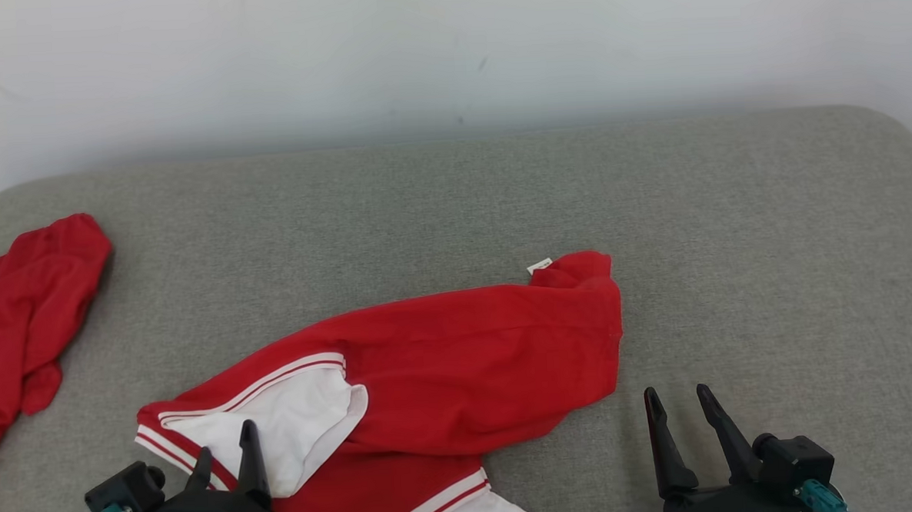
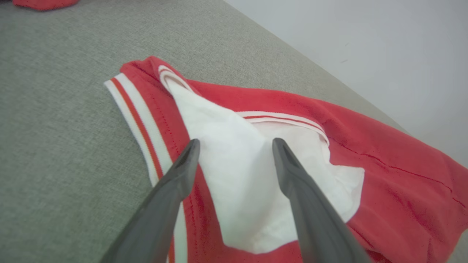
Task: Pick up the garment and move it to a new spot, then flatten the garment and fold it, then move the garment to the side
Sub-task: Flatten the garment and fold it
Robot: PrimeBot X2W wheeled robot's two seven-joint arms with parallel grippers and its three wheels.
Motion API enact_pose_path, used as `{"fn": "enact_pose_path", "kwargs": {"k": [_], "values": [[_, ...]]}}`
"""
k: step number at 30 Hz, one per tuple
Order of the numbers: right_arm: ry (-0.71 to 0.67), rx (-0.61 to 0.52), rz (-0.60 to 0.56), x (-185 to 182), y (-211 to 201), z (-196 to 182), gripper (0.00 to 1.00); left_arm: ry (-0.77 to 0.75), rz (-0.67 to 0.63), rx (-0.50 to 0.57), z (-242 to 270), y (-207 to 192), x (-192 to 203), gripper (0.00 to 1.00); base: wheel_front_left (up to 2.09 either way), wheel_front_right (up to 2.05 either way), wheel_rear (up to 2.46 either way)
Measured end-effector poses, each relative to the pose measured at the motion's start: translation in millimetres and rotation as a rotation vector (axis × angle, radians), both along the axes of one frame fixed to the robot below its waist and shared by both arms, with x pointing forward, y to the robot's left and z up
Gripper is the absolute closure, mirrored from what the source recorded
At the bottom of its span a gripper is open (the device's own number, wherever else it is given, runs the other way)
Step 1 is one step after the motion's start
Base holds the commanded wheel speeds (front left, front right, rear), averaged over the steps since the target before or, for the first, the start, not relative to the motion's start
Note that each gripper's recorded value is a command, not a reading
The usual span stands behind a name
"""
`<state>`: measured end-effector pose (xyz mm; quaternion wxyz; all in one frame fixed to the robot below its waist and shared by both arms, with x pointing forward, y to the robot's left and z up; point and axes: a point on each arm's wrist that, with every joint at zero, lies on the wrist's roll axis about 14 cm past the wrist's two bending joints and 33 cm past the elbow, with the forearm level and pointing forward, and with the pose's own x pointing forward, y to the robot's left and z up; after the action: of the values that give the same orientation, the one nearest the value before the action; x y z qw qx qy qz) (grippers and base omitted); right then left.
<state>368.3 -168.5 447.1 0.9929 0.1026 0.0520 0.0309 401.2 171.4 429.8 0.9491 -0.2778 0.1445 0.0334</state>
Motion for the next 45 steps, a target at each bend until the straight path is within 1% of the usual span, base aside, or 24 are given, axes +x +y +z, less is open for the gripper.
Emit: {"fn": "enact_pose_path", "kwargs": {"k": [5, 8, 14, 18, 23, 27, 33, 36, 42, 45], "values": [[0.004, 0.001, -0.032, -4.3, -10.2, -0.9, 0.0, 0.058, 0.011, 0.041, -9.9, 2.3, 3.2, 0.0, 0.0, 0.0, 0.0], [0.006, 0.001, -0.047, -6.2, -15.1, -1.6, 0.0, 0.061, 0.007, 0.05, -10.2, 0.5, 6.0, 0.0, 0.0, 0.0, 0.0], [0.005, -0.002, -0.058, -4.7, -18.8, -1.1, 0.0, 0.005, -0.024, 0.075, -1.6, -8.6, 7.0, 0.0, 0.0, 0.0, 0.0], [-0.002, -0.014, -0.039, 1.2, -14.0, 1.6, 0.0, -0.003, -0.027, 0.09, -2.6, -9.6, 1.6, 0.0, 0.0, 0.0, 0.0], [0.007, -0.058, 0.028, 18.2, 2.0, 7.6, 0.0, -0.114, -0.01, 0.11, 18.9, -10.3, 5.6, 0.0, 0.0, 0.0, 0.0], [0.054, -0.1, 0.067, 30.9, 9.7, 4.4, 0.0, -0.214, -0.019, 0.138, 40.6, -13.1, 6.6, 0.0, 0.0, 0.0, 0.0], [0.1, -0.13, 0.107, 45.9, 20.1, 0.4, 0.0, -0.321, -0.055, 0.212, 64.7, -13.6, -3.7, 0.0, 0.0, 0.0, 0.0], [0.127, -0.143, 0.126, 51.1, 22.8, -5.1, 0.0, -0.384, -0.084, 0.273, 79.4, -14.8, -10.2, 0.0, 0.0, 0.0, 0.0], [0.183, -0.148, 0.139, 57.4, 23.5, -19.5, 0.0, -0.398, -0.132, 0.317, 76.8, -21.5, -29.1, 0.0, 0.0, 0.0, 0.0], [0.203, -0.139, 0.151, 60.2, 27.4, -25.6, 0.0, -0.375, -0.15, 0.333, 67.7, -24.5, -36.3, 0.0, 0.0, 0.0, 0.0]]}}
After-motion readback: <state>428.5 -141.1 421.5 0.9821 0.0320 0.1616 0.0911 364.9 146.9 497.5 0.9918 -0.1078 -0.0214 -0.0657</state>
